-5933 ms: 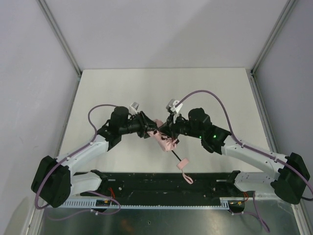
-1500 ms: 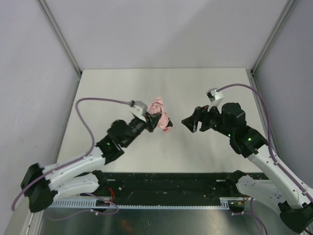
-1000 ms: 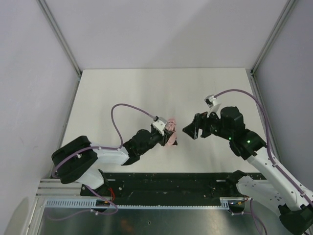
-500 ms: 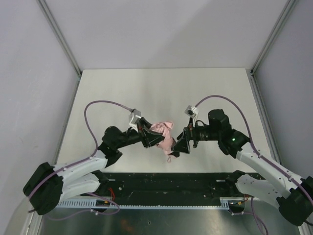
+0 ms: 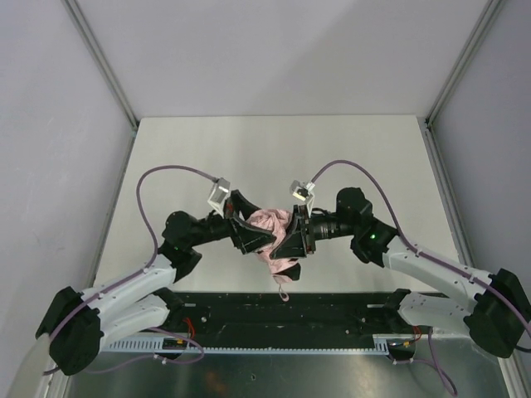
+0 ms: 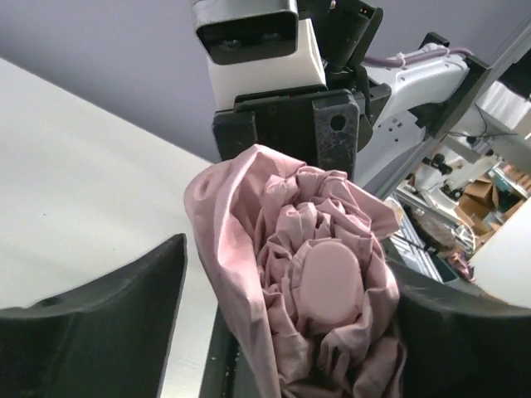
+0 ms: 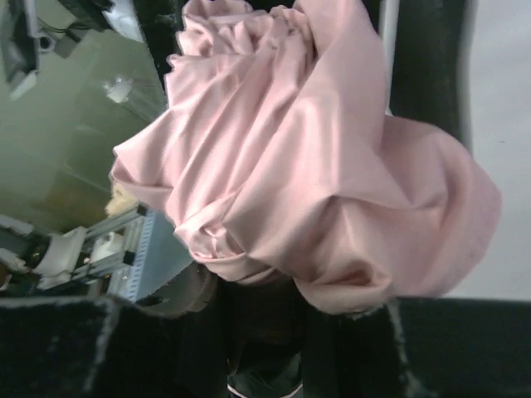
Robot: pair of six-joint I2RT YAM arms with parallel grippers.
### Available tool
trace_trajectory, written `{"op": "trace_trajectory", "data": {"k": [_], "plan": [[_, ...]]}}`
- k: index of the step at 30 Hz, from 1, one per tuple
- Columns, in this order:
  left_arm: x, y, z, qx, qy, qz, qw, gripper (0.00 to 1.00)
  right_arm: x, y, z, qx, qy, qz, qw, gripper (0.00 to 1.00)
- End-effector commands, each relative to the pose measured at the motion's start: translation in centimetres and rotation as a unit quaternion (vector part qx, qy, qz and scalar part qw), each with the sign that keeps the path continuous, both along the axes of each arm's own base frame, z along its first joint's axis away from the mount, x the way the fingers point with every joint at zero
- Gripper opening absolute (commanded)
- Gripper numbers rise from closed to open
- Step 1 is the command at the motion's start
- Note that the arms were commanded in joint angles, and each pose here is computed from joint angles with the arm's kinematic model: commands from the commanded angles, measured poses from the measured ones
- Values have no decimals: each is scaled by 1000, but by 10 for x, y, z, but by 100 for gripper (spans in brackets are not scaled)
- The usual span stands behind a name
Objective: Put away the umbrella
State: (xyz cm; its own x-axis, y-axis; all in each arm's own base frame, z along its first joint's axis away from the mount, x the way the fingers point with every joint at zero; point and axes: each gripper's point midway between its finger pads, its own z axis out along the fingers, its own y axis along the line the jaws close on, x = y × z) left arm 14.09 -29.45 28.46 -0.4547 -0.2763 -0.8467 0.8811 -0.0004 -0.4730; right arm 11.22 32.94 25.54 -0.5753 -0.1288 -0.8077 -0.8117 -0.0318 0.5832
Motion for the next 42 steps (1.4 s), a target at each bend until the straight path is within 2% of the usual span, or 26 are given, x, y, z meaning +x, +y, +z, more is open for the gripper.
{"op": "trace_trajectory", "data": {"k": [1,3,5,8,12,15,18,21,24,28,31,34,39,42], "plan": [[-6,18,77,-80,-62,4,995,90,8,-2,21,36,-7,-5,999,16],[-4,26,90,-82,-70,11,994,97,13,-5,25,43,-3,-8,999,12],[1,32,99,-71,-78,22,994,99,20,-8,30,53,3,-14,999,11],[30,50,97,-34,-59,96,993,99,44,-12,29,56,22,-45,997,11],[76,89,79,10,-15,231,973,99,112,-36,11,42,66,-159,984,16],[94,103,65,48,-12,287,957,99,176,-73,-7,33,103,-269,957,17],[102,105,57,69,-23,306,949,99,245,-120,-32,21,137,-373,917,17],[104,99,51,86,-41,306,947,99,310,-148,-55,-9,146,-421,895,18],[102,93,45,99,-56,297,948,99,370,-159,-92,-69,165,-425,888,18],[95,88,43,103,-67,284,951,99,412,-151,-137,-116,213,-381,892,19],[91,85,40,105,-68,274,954,99,421,-136,-155,-156,231,-355,892,21],[91,86,39,104,-68,277,953,99,400,-116,-155,-167,252,-325,896,21],[88,86,40,101,-69,276,953,99,313,-85,-140,-155,288,-288,900,22],[87,84,40,100,-65,271,955,99,248,-82,-146,-204,290,-287,890,24]]}}
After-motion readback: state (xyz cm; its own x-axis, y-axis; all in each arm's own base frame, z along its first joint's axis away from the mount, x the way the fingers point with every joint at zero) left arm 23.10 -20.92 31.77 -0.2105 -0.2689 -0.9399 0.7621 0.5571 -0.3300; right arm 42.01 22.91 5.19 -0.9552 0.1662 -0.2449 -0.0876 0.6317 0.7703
